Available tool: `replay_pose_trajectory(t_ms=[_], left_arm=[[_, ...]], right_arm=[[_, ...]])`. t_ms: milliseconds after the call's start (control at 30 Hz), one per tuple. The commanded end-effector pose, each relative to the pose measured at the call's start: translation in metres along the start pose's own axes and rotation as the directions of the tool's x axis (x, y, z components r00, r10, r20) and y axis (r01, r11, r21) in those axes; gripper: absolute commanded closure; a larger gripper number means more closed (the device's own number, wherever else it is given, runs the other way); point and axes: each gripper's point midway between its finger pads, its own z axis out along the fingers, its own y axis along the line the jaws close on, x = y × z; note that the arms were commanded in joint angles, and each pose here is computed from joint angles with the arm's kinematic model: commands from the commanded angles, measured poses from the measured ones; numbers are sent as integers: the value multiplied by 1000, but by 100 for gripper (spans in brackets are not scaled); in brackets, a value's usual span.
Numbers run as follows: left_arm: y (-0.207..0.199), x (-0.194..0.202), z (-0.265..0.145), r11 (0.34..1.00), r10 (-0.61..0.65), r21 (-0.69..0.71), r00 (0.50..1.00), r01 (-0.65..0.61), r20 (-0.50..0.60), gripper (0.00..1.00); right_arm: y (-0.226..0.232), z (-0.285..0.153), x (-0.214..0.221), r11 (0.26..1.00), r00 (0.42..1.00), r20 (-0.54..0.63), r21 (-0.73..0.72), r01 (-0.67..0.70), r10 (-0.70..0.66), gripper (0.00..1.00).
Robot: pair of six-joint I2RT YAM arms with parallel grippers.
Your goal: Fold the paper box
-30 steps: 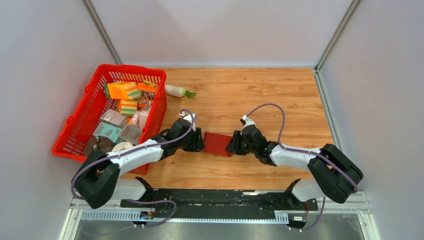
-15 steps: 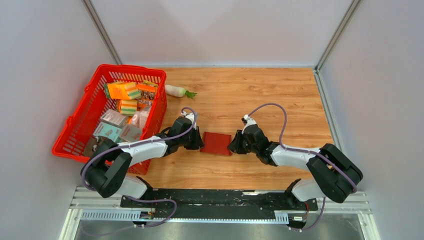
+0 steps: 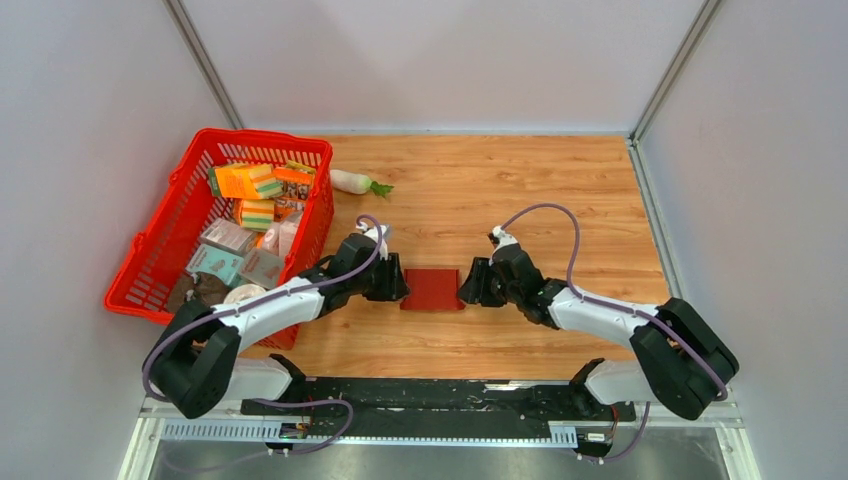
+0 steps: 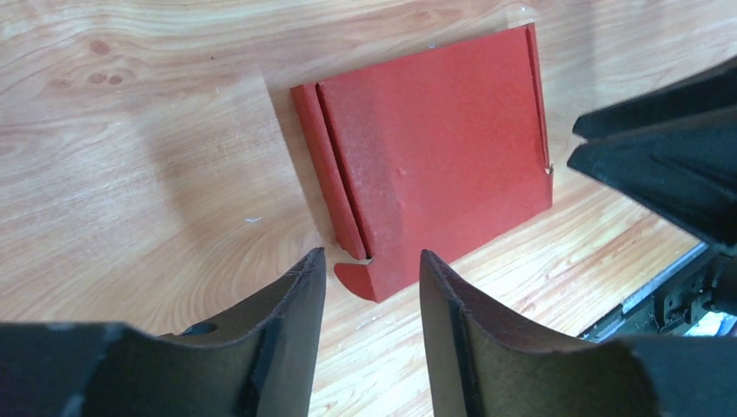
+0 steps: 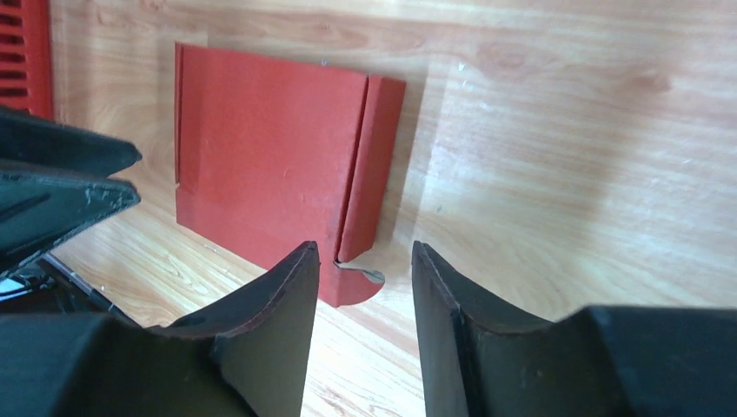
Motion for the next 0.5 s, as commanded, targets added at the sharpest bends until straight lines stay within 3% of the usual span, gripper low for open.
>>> replay_pose_trajectory(t_ms=[0, 133, 367, 467], left_arm=[[-3, -16, -16, 1000, 21, -5, 999, -21, 24, 46], [-8, -23, -15, 998, -34, 59, 999, 33, 18, 40], [-13, -29, 1, 992, -79, 100, 997, 79, -5, 25], [-11, -28, 7, 992, -88, 93, 996, 89, -17, 24]], right_arm=[[12, -5, -28, 999, 999, 32, -25, 31, -30, 53], [17, 4, -35, 998, 999, 14, -49, 48, -47, 55], [5, 23, -37, 997, 1000, -5, -71, -14, 14, 71], [-4, 29, -30, 995, 998, -33, -83, -51, 49, 73]])
